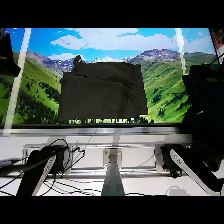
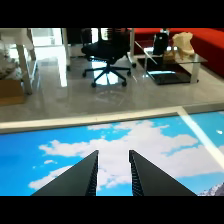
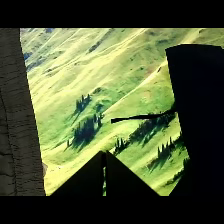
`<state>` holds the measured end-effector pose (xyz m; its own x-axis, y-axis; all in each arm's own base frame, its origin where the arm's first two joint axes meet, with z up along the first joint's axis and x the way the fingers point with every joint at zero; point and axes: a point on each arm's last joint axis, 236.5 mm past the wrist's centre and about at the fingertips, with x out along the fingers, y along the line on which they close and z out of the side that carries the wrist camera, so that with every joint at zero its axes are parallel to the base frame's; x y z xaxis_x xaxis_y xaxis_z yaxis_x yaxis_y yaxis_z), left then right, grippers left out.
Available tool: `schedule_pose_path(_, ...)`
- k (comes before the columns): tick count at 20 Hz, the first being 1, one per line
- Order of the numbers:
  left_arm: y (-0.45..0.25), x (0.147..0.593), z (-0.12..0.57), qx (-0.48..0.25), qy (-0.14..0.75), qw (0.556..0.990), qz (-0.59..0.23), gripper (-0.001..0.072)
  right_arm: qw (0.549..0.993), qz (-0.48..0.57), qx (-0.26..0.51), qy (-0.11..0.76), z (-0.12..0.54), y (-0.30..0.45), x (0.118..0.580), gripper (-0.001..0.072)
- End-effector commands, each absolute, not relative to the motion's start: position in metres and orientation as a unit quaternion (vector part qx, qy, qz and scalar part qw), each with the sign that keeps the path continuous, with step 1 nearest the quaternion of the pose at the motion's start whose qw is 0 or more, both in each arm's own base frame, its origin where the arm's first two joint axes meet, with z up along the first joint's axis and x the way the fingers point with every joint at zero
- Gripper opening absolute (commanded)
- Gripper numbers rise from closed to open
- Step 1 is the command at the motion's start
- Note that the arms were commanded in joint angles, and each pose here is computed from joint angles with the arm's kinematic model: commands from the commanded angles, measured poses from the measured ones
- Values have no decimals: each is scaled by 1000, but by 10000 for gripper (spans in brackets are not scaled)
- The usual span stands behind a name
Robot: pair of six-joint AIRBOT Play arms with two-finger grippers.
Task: Fold the clothes and pants, and hang the long-sleeved shirts on hangers.
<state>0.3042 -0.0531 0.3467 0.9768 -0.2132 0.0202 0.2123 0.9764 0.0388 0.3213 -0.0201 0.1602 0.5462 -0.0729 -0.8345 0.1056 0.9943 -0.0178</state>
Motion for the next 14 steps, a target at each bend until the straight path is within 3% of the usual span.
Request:
schedule_pose_path(1, -53, 304, 347, 18, -13, 994, -107, 215, 879, -50, 17, 474, 160, -20, 322, 20)
schedule_pose_path(14, -53, 304, 347, 18, -13, 994, -107, 216, 881, -50, 17, 469, 162, -20, 323, 20)
